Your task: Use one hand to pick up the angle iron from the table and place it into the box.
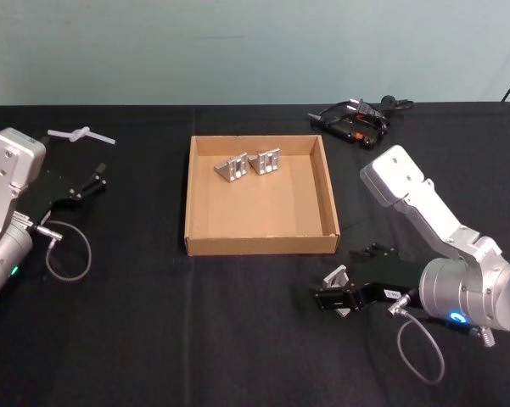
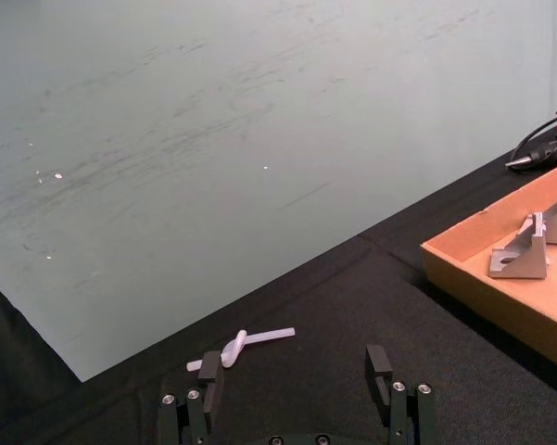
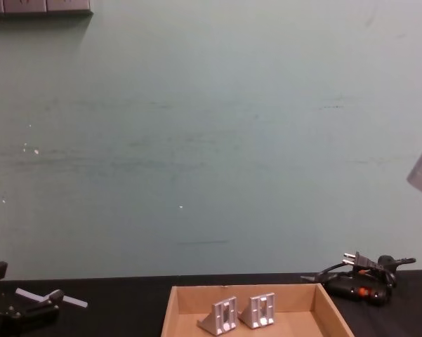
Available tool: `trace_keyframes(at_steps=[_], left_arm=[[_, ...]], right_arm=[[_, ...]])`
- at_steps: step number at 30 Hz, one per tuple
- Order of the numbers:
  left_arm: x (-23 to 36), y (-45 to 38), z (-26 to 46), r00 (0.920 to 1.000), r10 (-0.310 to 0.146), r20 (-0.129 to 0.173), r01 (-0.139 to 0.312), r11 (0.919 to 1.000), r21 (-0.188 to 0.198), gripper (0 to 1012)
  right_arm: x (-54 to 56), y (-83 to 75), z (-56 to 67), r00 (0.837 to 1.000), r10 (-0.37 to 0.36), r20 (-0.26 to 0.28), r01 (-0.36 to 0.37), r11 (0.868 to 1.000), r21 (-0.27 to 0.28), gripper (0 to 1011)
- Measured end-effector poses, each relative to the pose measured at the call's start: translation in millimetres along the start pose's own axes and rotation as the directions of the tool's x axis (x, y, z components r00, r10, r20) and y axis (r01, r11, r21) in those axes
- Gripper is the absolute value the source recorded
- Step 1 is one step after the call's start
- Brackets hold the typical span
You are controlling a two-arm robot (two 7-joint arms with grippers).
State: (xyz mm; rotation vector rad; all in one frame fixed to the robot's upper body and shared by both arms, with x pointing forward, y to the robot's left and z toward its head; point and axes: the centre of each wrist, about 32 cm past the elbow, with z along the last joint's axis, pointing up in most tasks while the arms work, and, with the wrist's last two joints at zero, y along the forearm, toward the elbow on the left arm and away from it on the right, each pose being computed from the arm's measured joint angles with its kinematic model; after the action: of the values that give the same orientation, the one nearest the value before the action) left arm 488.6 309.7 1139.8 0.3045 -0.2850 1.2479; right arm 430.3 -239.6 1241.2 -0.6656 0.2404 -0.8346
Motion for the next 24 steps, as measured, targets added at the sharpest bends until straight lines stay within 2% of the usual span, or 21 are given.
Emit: trace_keyframes(at_steps=[10, 24], left_arm=[[0.0, 0.0, 0.0, 1.0, 0.0, 0.0, 0.0, 1.0, 0.0, 1005], [0.0, 0.0, 0.0, 1.0, 0.0, 0.0, 0.0, 1.0, 0.0, 1005]], right_arm=[[3.4, 7.3, -5.6, 1.0, 0.001, -0.021, -0.001, 1.0, -0.006, 1000], [1.4, 11.3, -7.1, 1.0, 0.004, -0.028, -0.004, 1.0, -0.022, 1000]])
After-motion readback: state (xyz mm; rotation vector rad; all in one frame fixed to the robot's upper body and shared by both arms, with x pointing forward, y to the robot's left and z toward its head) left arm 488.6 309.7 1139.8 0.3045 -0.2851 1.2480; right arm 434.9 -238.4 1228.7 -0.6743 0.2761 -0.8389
